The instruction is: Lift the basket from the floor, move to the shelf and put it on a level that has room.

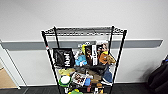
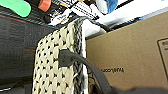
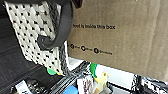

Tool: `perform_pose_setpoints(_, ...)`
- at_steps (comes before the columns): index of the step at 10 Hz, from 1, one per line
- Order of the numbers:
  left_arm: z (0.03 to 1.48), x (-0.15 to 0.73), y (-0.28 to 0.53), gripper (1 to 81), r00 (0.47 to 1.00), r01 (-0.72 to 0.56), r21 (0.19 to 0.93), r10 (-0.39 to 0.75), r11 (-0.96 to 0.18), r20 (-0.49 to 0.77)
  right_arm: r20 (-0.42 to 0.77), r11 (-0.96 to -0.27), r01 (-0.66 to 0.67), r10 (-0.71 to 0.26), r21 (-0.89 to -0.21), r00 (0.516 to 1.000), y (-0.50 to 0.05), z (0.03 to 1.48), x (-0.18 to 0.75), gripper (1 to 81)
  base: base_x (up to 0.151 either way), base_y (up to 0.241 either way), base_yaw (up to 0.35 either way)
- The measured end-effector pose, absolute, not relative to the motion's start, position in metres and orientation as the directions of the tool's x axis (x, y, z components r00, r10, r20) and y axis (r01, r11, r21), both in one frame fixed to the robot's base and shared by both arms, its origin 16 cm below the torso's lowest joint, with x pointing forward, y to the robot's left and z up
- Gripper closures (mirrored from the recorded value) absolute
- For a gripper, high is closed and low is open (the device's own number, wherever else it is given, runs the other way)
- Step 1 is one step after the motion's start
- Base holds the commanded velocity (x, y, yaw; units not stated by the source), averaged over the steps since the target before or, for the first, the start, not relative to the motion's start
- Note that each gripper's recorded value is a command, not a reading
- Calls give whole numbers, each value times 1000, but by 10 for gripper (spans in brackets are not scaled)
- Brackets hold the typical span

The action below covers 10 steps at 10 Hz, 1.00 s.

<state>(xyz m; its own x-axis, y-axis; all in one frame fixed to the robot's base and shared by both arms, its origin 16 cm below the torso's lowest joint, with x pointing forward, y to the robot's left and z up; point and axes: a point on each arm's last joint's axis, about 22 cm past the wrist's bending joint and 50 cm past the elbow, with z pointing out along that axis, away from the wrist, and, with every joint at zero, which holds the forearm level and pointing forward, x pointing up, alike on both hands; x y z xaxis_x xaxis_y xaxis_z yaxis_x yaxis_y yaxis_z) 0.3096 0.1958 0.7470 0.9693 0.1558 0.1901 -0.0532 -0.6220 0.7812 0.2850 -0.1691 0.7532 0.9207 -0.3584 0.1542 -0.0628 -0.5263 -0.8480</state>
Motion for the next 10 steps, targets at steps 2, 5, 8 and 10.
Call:
perform_pose_setpoints(2, 747, 309, 196, 811, 969, -54, 781, 156, -622, 191, 155, -526, -62, -358, -848, 921, -169, 753, 285, 811, 125, 0, 0)
perform_pose_setpoints(5, 747, 310, 196, 811, 969, -54, 781, 156, -622, 191, 156, -526, -62, -361, -848, 920, -169, 753, 286, 811, 120, 0, 0)
perform_pose_setpoints(8, 748, 309, 196, 811, 969, -54, 782, 156, -621, 191, 156, -524, -62, -361, -850, 919, -167, 754, 286, 811, 104, 0, 0)
perform_pose_setpoints(10, 746, 308, 195, 811, 965, -46, 785, 177, -618, 196, 167, -528, -49, -353, -848, 921, -167, 753, 285, 811, 104, 0, 0)
